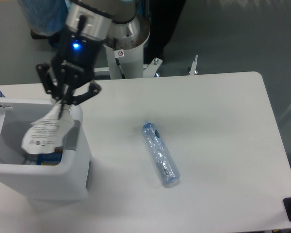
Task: Place the trash in the trash can
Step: 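Lift the wrapper and carry it over the white trash bin, then open the gripper to drop the wrapper into the bin, then move the open gripper over the clear plastic bottle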
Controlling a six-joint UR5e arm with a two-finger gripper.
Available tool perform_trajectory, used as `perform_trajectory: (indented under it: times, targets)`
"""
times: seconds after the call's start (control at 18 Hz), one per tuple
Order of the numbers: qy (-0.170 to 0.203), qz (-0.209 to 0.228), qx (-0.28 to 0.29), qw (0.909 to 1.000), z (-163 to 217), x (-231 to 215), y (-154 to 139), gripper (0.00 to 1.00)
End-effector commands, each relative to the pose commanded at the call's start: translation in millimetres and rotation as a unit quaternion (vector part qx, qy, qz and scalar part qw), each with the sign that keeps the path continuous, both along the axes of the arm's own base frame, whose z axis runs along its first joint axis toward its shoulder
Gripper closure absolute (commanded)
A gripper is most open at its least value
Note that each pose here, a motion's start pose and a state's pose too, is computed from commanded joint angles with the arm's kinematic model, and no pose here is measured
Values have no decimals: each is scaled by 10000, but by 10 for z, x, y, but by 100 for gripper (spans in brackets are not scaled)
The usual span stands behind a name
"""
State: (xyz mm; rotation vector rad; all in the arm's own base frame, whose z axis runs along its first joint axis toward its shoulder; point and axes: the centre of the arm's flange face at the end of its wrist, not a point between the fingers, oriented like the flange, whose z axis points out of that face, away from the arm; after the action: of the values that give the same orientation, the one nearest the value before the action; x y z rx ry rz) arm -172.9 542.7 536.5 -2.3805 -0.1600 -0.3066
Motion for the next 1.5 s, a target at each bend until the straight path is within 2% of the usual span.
perform_trajectory:
  times: [0.06,0.11,0.17,0.22,0.61,0.78,0.94,1.28,1.5]
  targets:
    - [-9,-60,-17,10000,-25,56,22,87]
    - [1,-66,-10,10000,-23,53,27,62]
    - [40,-78,15,10000,-17,36,49,15]
    - [83,-83,45,9999,5,36,58,0]
    - [61,10,49,10000,22,-16,43,0]
    - [192,435,-71,9988,13,-324,-63,0]
    - [267,1100,-242,9933,29,-690,-230,0]
    - [478,1820,-630,9801,-166,-1367,-483,0]
    - [778,2293,-1115,9638,-369,-1741,-660,0]
